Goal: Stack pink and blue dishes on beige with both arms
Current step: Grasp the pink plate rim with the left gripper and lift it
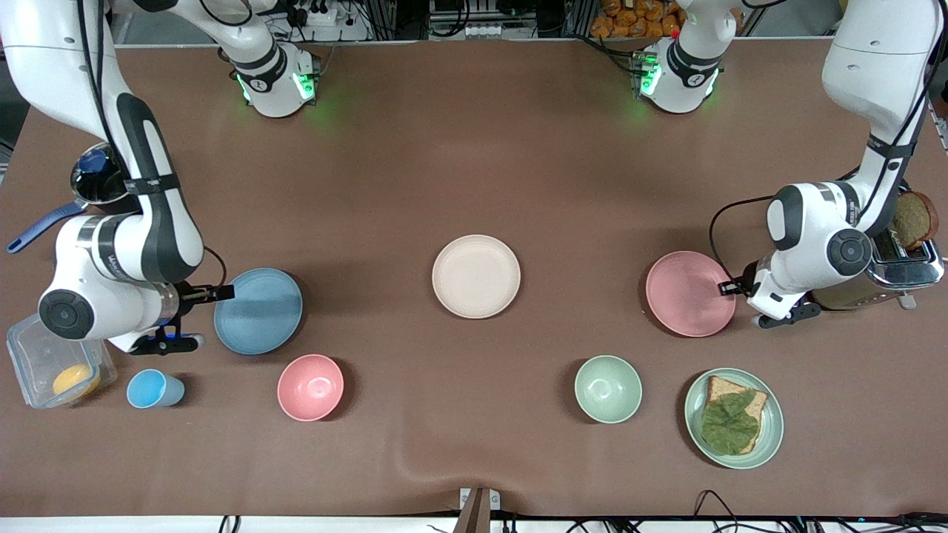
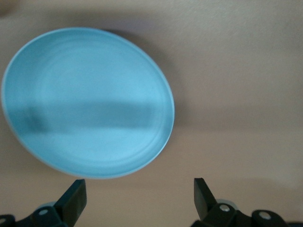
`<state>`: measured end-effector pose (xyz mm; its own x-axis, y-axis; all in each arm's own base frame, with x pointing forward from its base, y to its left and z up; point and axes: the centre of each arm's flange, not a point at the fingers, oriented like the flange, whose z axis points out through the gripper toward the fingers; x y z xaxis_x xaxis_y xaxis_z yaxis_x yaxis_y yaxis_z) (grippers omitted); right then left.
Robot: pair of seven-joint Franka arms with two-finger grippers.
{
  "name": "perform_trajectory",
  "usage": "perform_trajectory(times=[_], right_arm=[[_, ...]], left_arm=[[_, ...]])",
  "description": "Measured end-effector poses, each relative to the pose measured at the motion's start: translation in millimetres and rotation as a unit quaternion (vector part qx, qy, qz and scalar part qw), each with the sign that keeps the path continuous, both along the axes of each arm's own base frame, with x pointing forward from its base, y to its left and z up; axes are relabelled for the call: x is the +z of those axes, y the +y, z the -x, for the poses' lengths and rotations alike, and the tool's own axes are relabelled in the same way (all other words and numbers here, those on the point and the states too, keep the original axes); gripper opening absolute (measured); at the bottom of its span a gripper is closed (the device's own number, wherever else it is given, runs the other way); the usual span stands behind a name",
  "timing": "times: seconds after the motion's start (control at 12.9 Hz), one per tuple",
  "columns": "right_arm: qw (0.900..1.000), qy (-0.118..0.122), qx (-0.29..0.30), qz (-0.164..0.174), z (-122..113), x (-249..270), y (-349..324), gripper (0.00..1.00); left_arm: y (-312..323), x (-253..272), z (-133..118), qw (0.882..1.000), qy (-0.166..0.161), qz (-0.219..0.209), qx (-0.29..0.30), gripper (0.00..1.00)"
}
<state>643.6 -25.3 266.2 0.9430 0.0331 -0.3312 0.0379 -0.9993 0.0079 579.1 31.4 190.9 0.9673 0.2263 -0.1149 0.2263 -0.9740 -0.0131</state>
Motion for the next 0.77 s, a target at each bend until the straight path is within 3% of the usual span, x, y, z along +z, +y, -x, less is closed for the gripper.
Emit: perform_trajectory(times=[0.15, 0.39, 0.77], right_arm=[[0.999, -0.02, -0.024, -0.015, 5, -17, -13, 1.0], [0.998, -0.034, -0.044, -0.021, 12, -33, -28, 1.0], [0.996, -0.031, -0.069, -0.04, 16, -67, -28, 1.0]], left_arm=[[-5, 8, -3, 1.0, -0.007, 0.001, -0.004, 0.06], [-28, 39, -8, 0.999, -0.026, 0.006, -0.023, 0.06], [-117, 122, -2, 0.998, -0.051, 0.016, -0.032, 0.05]])
